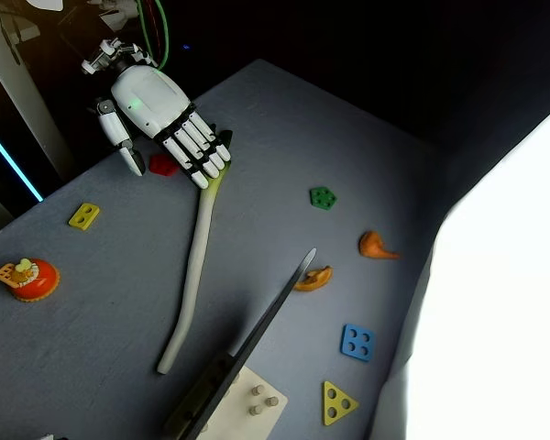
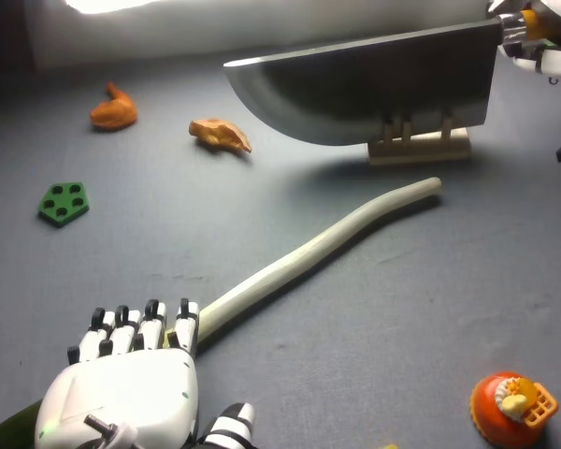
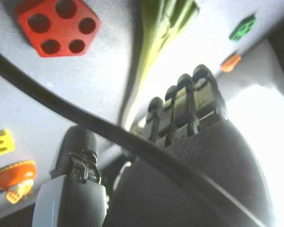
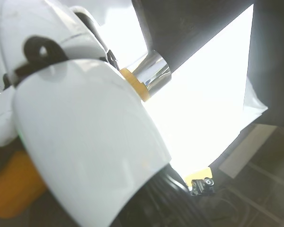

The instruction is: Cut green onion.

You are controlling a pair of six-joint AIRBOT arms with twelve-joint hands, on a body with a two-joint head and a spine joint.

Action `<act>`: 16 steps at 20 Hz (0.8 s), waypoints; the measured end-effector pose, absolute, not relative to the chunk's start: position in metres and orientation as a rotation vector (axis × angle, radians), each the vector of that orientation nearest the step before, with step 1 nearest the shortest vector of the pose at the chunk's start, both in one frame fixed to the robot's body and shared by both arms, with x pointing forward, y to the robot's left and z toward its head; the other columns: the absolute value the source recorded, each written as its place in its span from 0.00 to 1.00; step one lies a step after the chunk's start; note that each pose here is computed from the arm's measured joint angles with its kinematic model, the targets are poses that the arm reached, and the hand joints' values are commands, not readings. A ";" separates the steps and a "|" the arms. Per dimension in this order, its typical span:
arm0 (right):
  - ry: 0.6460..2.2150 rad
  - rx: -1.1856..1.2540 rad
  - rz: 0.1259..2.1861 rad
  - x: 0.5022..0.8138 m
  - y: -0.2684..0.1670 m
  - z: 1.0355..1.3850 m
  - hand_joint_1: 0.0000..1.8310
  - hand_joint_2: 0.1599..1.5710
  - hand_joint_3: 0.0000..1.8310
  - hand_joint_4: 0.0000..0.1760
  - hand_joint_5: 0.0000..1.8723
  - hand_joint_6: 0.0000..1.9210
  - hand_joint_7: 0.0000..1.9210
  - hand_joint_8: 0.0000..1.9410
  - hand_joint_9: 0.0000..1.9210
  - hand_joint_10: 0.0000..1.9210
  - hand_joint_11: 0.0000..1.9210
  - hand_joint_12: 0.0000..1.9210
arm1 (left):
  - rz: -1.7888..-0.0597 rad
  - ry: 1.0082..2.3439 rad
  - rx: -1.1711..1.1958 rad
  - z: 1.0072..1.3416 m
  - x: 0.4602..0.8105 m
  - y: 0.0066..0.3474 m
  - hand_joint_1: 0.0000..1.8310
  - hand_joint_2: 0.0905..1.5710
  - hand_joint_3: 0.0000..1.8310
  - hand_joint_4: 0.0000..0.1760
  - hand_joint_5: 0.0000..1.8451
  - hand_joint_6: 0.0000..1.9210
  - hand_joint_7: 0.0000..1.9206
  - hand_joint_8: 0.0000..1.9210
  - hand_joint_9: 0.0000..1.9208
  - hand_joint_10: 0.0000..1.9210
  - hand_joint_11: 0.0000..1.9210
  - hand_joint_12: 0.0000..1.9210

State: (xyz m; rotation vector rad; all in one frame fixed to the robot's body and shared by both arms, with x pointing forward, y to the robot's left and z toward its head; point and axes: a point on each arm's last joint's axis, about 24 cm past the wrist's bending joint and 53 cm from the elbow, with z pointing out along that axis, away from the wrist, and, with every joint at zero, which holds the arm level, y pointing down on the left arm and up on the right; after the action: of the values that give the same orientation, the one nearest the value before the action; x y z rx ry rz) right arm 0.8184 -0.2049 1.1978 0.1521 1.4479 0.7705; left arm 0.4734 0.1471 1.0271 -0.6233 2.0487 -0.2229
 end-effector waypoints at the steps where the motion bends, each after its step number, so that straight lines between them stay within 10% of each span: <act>1: 1.429 0.151 0.776 0.818 -0.205 1.204 0.86 0.75 0.00 1.00 0.66 0.99 0.81 1.00 0.85 1.00 0.88 1.00 | -0.220 2.055 -0.626 1.025 0.473 0.148 0.14 0.86 0.00 0.24 0.00 0.00 0.00 0.00 0.00 0.00 0.00 0.00; 9: 1.318 0.177 0.850 0.818 -0.205 1.246 0.84 0.78 0.00 1.00 0.66 0.94 0.82 1.00 0.85 1.00 0.88 1.00 | -0.217 2.080 -0.633 1.017 0.474 0.147 0.15 0.86 0.00 0.22 0.01 0.00 0.01 0.00 0.01 0.00 0.00 0.00; 14: 1.284 0.223 0.880 0.817 -0.219 1.265 0.85 0.77 0.00 1.00 0.65 0.93 0.82 1.00 0.85 1.00 0.88 1.00 | -0.212 2.095 -0.640 1.012 0.472 0.146 0.10 0.90 0.01 0.00 0.01 0.00 0.01 0.00 0.00 0.00 0.00 0.00; 15: 1.284 0.225 0.896 0.812 -0.218 1.269 0.66 0.81 0.00 0.00 0.47 0.77 0.81 1.00 0.85 1.00 0.88 1.00 | -0.209 2.106 -0.644 1.010 0.470 0.146 0.09 0.91 0.01 0.00 0.01 0.00 0.01 0.00 0.00 0.00 0.00 0.00; 16: 1.283 0.230 0.912 0.808 -0.215 1.272 0.79 0.80 0.00 0.00 0.60 0.86 0.82 1.00 0.85 1.00 0.89 1.00 | -0.208 2.116 -0.645 1.008 0.469 0.145 0.05 0.93 0.02 0.00 0.00 0.00 0.00 0.00 0.00 0.00 0.00 0.00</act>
State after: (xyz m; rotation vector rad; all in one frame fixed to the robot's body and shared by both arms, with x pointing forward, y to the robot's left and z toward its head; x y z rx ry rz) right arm 0.8077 -0.2154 1.2717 0.2302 1.2828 0.9115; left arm 0.4688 0.1447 1.0076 -0.6451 2.1155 -0.2082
